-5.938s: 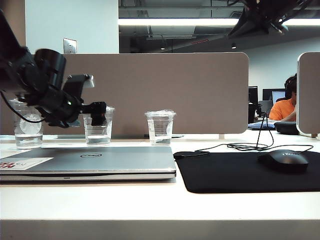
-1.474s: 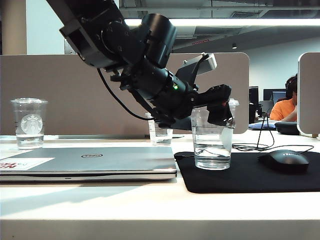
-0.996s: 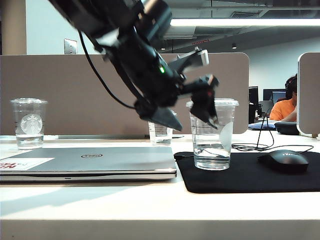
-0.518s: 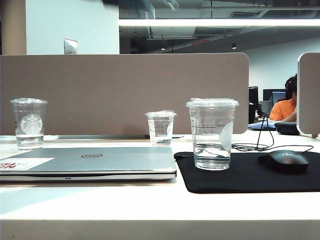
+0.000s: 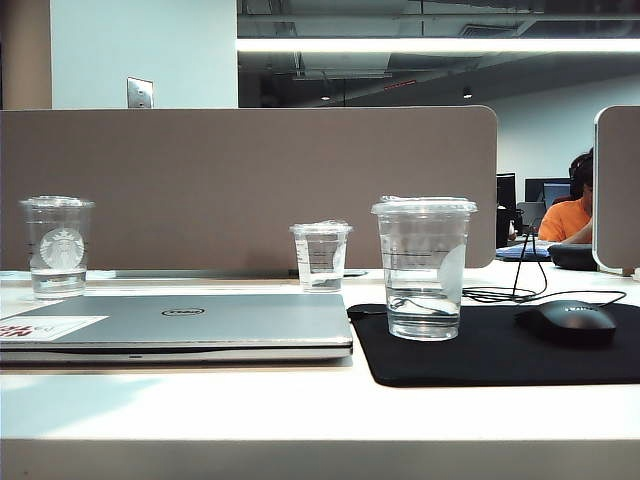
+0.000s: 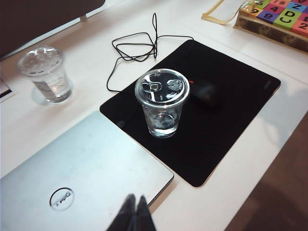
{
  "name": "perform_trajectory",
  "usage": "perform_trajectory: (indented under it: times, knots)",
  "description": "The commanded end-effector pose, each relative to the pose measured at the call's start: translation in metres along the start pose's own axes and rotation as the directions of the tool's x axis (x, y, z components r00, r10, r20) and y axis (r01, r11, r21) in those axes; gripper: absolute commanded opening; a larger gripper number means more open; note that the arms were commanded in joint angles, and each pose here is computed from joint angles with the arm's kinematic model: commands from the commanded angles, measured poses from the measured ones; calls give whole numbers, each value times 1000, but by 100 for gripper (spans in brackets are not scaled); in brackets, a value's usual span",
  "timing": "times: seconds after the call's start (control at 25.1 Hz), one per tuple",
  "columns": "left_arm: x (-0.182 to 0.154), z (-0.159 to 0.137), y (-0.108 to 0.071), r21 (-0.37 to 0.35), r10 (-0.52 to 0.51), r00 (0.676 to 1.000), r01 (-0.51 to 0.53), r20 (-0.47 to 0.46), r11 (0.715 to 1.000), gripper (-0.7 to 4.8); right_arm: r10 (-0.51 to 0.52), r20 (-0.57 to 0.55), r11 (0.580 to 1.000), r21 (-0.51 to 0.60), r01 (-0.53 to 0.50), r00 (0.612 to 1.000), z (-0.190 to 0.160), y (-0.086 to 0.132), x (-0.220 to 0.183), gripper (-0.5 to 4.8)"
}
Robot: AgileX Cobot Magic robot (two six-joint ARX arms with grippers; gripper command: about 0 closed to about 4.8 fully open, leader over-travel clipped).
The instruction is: Pick up the coffee cup on the middle and place it on the right side of the laptop.
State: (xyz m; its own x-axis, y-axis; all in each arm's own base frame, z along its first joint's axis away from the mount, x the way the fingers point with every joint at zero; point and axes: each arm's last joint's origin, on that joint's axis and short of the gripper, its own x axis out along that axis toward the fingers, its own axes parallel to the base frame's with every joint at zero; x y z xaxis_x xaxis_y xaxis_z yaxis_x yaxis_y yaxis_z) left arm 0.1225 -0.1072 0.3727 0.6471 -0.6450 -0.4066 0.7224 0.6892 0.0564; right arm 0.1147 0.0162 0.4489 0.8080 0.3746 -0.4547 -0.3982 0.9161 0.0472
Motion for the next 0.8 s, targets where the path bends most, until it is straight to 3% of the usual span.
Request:
perform_trajectory:
  times: [0.04, 0.2, 0.32, 0.56, 0.68, 0.72, 0.8]
  knots:
    - [-27, -20, -4, -24, 11, 997, -9, 71, 1000, -6, -8, 82, 999, -35, 11, 997, -7, 12, -30, -5]
    - [-49, -47, -8, -98, 20, 991, -7, 132, 995, -6, -47, 166, 997, -54, 57, 985, -19, 24, -60, -5]
    - [-66, -79, -11, -110, 52, 972, -28, 228, 994, -6, 6, 206, 995, -95, 14, 979, -38, 32, -75, -5]
    - [-66, -108, -12, -242, 114, 976, -67, 185, 968, -6, -22, 163, 996, -85, 37, 986, -79, 28, -53, -5]
    - [-64, -115, -12, -175, 117, 967, -78, 225, 981, -6, -26, 191, 999, 28, 21, 981, -106, 26, -36, -5]
    - [-61, -120, -13, -120, 123, 950, -91, 288, 989, -6, -22, 232, 994, 109, -4, 973, -122, 25, -24, -5]
    - [-51, -129, -13, -102, 126, 928, -96, 350, 990, -6, -12, 261, 988, 153, -29, 965, -143, 23, -6, -4]
